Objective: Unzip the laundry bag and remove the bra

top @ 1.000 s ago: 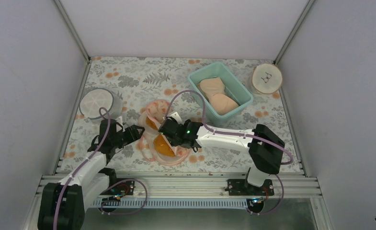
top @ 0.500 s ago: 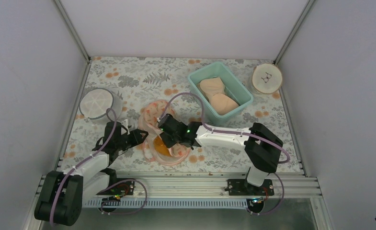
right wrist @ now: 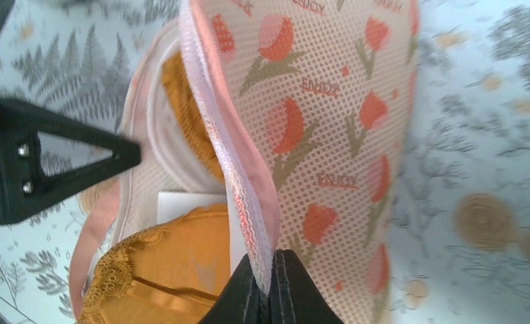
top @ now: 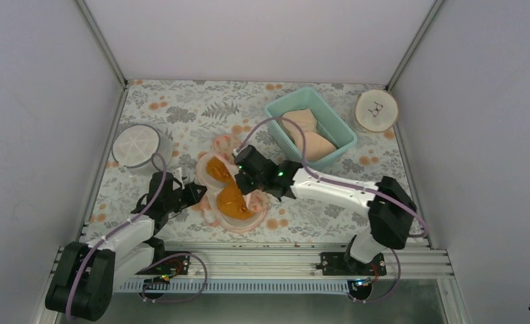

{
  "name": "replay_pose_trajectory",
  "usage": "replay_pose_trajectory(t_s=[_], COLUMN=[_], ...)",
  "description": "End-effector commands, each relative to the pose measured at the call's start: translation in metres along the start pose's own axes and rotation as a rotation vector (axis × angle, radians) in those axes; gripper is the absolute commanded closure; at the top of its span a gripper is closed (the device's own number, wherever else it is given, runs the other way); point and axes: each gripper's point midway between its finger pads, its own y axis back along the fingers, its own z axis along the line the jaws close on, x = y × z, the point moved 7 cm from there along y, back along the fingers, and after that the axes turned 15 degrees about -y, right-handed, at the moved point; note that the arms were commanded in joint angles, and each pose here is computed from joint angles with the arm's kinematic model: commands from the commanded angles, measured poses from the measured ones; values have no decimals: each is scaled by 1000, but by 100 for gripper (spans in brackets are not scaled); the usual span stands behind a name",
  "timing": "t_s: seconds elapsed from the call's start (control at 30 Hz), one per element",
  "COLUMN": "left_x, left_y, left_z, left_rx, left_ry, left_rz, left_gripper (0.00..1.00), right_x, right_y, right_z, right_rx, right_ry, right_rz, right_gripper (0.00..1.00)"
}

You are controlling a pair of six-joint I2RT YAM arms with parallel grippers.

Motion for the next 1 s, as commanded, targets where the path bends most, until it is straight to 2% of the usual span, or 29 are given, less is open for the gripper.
replay_pose_trajectory(t_s=[0.0,0.17,0.3,0.53,0.6,0.73,0.8,0.87,0.97], left_x=[-4,3,9,7,7,5,5,3,-7], left_y=[8,26,39,49,50,53,54,56,62], left_z=[3,11,9,3,3,1,1,-2,-8], left_rx=[-57,-179,-240,-282,-285,-297,-296,-292,-282], left_ry=[36,165,211,265,266,270,279,280,291], left_rz=[-21,52,131,188,191,185,185,179,150], left_gripper=[98,98,98,98,98,97,76,55,39], right_x=[-16,-36,-54,-96,-103,-110,-113,-118,-125], right_y=[21,20,8,-28,-34,-29,-21,-9,7], right_z=[-26,-59,-76,-78,-77,-78,-77,-73,-62], right_rx=[49,109,196,308,340,385,380,352,273], right_ry=[-76,-91,-27,96,108,82,67,62,69], right_rz=[-81,-134,-172,-194,-192,-204,-212,-222,-226], right_gripper=[96,96,96,96,93,60,39,23,1])
